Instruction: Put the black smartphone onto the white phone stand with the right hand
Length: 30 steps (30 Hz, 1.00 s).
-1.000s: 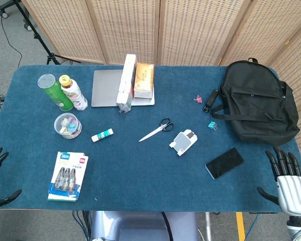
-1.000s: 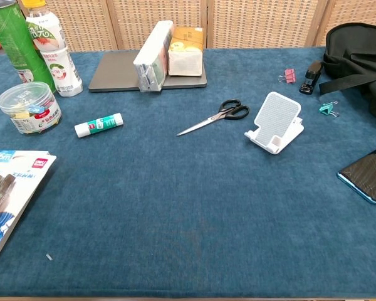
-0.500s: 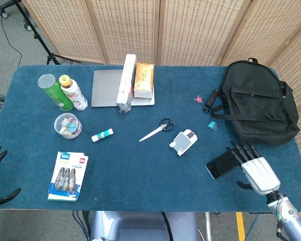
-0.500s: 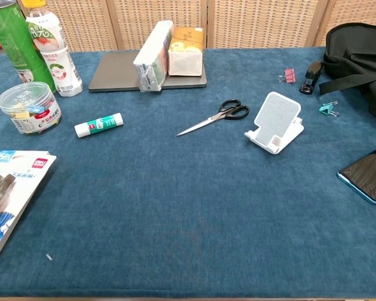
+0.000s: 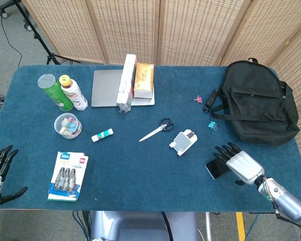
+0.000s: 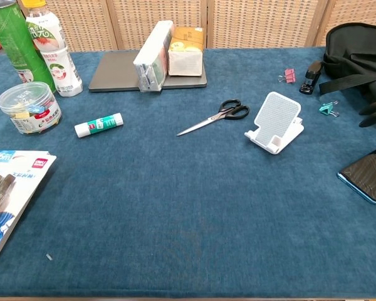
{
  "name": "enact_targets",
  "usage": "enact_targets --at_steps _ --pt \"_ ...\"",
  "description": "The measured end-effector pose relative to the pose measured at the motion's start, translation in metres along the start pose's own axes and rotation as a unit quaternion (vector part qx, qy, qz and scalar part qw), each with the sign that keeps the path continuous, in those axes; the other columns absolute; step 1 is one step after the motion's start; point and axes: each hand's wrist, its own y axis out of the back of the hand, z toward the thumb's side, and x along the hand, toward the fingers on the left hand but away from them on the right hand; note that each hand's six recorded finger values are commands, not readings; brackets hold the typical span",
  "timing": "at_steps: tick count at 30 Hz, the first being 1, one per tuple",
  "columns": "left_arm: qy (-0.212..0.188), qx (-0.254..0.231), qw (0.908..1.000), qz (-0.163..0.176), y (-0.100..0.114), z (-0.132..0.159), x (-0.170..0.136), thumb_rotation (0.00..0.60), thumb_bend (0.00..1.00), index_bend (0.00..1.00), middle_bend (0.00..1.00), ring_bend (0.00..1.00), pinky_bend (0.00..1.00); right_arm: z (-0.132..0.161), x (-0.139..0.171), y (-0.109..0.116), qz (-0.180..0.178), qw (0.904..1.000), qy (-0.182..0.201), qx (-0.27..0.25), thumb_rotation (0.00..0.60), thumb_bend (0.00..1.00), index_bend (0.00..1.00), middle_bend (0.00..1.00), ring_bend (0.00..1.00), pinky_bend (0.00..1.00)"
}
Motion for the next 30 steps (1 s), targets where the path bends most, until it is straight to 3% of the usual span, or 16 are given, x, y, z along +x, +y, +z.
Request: enact_targets --at_steps 7,16,30 --pt "0.005 0.003 1.0000 -0.003 -0.003 0.000 0.002 0.600 0.00 0.00 0.00 0.00 0.00 -0.011 -0.017 -0.019 0.042 0.9988 -0.015 -0.021 0.600 0.00 0.07 0.00 0.00 0.00" --pt "0.007 0.008 0.9999 -0.006 -0.006 0.000 0.004 0.600 0.00 0.00 0.00 0.00 0.00 -0.012 -0.034 -0.041 0.043 0.9980 -0.016 -0.045 0.600 0.00 0.07 0.00 0.00 0.00" --pt "0.008 0.006 0.9999 -0.009 -0.007 0.000 0.005 0.600 0.00 0.00 0.00 0.00 0.00 -0.014 -0.052 -0.047 0.052 0.9973 -0.015 -0.049 0.600 0.00 0.14 0.02 0.00 0.00"
